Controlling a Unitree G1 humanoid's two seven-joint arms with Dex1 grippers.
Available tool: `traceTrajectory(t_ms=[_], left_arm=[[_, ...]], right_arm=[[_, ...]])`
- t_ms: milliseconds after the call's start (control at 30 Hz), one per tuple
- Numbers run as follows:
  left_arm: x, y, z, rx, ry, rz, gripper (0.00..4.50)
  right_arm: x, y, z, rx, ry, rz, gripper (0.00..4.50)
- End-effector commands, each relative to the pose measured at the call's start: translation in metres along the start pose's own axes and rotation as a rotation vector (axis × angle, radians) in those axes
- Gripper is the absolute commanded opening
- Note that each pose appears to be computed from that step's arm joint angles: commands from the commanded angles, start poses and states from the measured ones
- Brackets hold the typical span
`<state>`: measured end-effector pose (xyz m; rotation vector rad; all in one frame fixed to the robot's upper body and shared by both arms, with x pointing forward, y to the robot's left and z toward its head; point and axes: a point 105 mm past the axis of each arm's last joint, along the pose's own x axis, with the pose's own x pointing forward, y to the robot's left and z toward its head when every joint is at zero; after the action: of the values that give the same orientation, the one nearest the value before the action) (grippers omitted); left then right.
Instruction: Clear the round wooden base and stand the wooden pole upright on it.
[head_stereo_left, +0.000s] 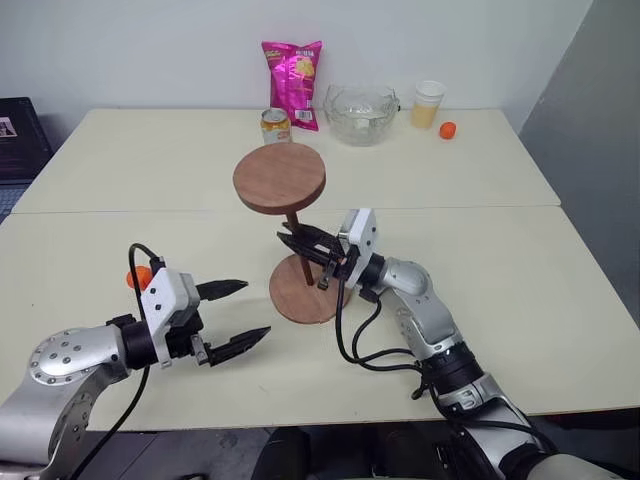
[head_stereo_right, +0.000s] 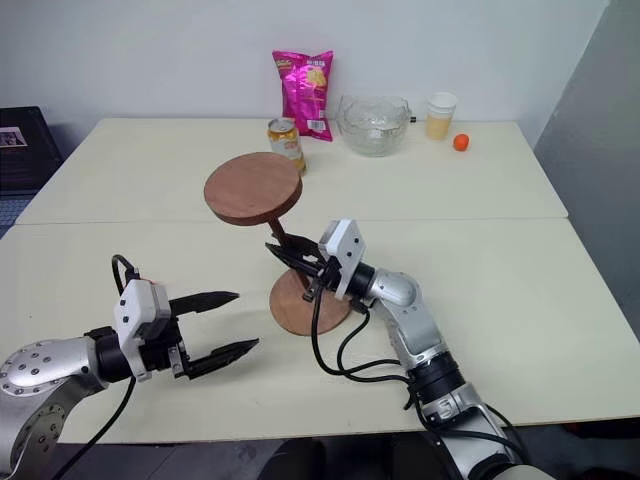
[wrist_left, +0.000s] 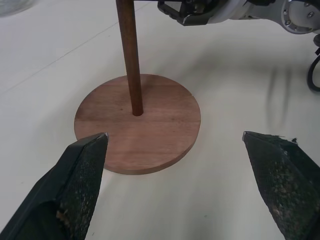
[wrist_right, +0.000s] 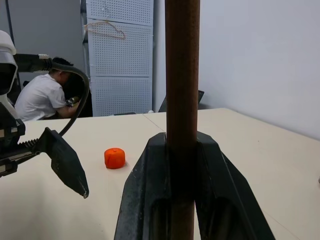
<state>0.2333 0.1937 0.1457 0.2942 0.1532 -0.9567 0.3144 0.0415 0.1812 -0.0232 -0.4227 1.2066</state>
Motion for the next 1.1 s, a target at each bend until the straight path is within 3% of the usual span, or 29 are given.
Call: traceTrajectory(t_ms=[33, 333, 1100], left_arm=[[0.0, 0.001, 0.006, 0.04, -0.014, -0.001, 4.5], [0.001, 0.001, 0.005, 0.049, -0.016, 0.002, 4.5], [0.003, 0.005, 0.012, 0.035, -0.038, 0.01, 4.5]], right_arm=[[-0.003, -0.003, -0.017, 0.037, 0.079, -0.027, 0.25], [-0.022, -0.014, -0.055, 0.116, 0.226, -0.115, 0.25], [-0.053, -0.004, -0.087, 0.088, 0.324, -0.057, 0.25]])
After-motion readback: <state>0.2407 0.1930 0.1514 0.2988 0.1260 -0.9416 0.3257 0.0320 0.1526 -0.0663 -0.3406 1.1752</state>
